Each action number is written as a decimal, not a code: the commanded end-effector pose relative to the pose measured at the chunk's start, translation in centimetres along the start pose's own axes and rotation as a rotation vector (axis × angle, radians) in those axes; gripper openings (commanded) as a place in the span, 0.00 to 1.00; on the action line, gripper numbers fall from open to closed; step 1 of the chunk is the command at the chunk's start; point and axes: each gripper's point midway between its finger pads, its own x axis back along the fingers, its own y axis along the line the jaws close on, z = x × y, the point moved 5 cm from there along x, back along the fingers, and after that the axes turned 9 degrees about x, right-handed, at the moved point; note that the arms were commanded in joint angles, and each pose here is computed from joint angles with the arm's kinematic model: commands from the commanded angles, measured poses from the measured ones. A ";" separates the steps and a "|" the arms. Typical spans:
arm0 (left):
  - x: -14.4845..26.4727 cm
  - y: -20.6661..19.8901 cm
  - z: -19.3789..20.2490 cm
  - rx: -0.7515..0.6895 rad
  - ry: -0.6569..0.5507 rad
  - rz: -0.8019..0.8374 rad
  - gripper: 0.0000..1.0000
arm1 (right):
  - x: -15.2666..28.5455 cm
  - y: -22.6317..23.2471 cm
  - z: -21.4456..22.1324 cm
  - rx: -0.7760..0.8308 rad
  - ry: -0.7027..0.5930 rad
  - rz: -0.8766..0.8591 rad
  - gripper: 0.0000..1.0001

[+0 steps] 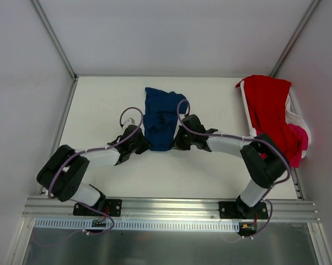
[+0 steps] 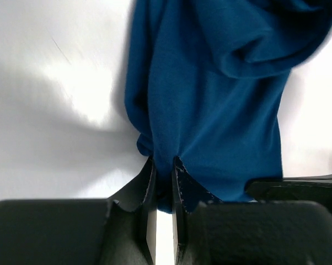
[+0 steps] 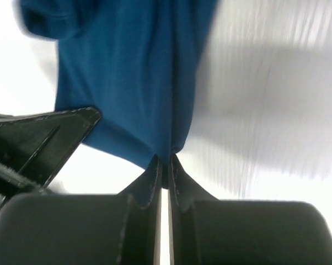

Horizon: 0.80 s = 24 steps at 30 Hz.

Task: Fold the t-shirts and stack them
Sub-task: Fold the tshirt

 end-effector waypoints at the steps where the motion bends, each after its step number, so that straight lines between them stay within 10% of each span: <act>1: 3.2 0.3 1.2 -0.089 0.055 -0.023 0.00 | 4.1 0.7 0.9 0.045 -0.055 0.063 0.01; 14: 12.4 -4.6 -0.9 -0.170 -0.019 0.178 0.09 | 11.2 3.2 3.1 0.142 -0.140 0.119 0.00; 24: 11.6 -10.5 -4.2 -0.265 -0.108 0.170 0.07 | 13.1 4.7 -1.1 0.206 -0.276 0.227 0.01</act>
